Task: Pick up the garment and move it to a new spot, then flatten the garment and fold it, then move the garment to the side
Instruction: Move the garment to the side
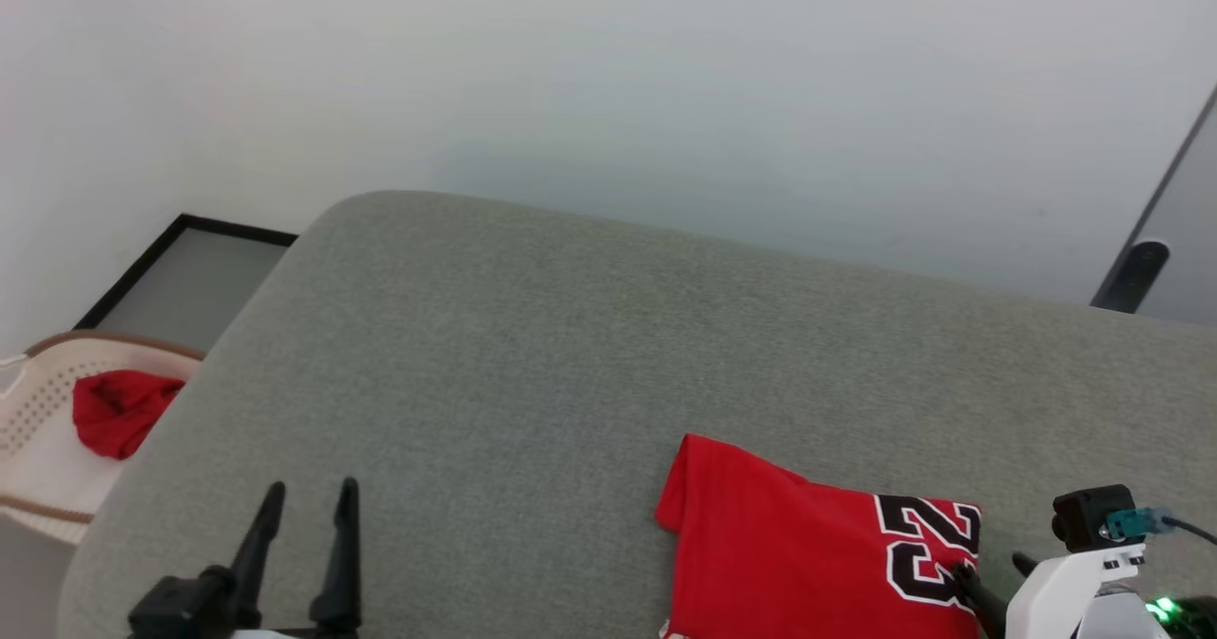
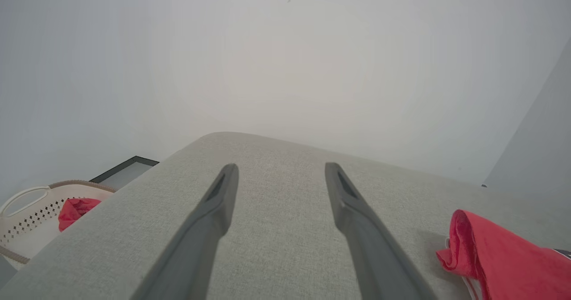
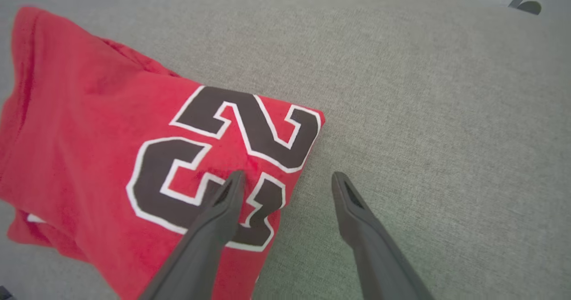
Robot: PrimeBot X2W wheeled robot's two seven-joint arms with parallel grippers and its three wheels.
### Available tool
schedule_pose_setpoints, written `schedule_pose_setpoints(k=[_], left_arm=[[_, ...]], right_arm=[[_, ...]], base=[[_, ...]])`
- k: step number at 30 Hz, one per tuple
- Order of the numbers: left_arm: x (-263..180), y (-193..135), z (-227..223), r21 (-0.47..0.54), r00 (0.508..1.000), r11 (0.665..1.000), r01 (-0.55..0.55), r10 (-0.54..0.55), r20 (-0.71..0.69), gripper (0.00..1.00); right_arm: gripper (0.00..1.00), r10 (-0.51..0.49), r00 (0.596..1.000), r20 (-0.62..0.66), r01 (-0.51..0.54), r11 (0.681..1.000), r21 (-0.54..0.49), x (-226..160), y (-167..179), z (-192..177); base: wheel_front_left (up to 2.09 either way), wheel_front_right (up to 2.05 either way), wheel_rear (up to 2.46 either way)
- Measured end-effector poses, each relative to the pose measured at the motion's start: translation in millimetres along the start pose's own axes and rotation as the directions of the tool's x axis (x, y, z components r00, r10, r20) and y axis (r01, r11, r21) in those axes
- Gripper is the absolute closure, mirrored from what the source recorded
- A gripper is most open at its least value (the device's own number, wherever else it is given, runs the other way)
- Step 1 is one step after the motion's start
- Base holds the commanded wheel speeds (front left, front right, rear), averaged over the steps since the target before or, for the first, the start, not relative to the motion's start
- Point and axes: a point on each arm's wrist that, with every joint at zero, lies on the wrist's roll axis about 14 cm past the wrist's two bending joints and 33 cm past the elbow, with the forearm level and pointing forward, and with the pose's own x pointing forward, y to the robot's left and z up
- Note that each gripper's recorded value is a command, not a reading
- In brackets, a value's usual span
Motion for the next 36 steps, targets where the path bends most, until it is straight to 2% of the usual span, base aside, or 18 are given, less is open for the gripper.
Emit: schedule_pose_setpoints(k=[7,11,18,23,24,25,32,36], left_arm=[[-4,-1,-4,-0.018,1.000,1.000,-0.016,0.016,-0.011,0.00],[-6,0,-7,-0.021,0.999,0.999,-0.028,0.028,-0.020,0.00],[-4,4,-9,-0.026,0.998,0.998,-0.051,0.050,-0.030,0.00],[-5,8,-12,-0.026,0.997,0.997,-0.067,0.065,-0.043,0.00],[-5,9,-12,-0.025,0.997,0.997,-0.069,0.068,-0.043,0.00],[-5,9,-12,-0.026,0.997,0.997,-0.071,0.069,-0.044,0.00],[-1,7,-13,-0.034,0.997,0.997,-0.069,0.067,-0.048,0.00],[7,1,-13,-0.033,0.998,0.998,-0.053,0.051,-0.045,0.00]], right_arm=[[0.00,0.018,0.975,-0.221,-0.012,1.000,0.025,10,5,-30],[0.00,0.056,0.956,-0.288,-0.041,0.997,0.060,19,18,-35],[0.00,0.067,0.921,-0.383,-0.032,0.995,0.096,34,13,-40],[0.00,0.100,0.896,-0.433,-0.028,0.985,0.170,40,13,-44],[0.21,0.113,0.890,-0.441,-0.034,0.982,0.185,41,15,-45],[1.00,0.132,0.887,-0.443,-0.042,0.977,0.207,41,17,-44],[1.00,0.186,0.879,-0.439,-0.063,0.958,0.281,40,17,-42],[1.00,0.159,0.892,-0.424,-0.035,0.958,0.285,40,-3,-34]], base=[[0.00,0.00,0.00],[0.00,0.00,0.00],[0.00,0.00,0.00],[0.00,0.00,0.00],[0.00,0.00,0.00],[0.00,0.00,0.00],[0.00,0.00,0.00],[0.00,0.00,0.00]])
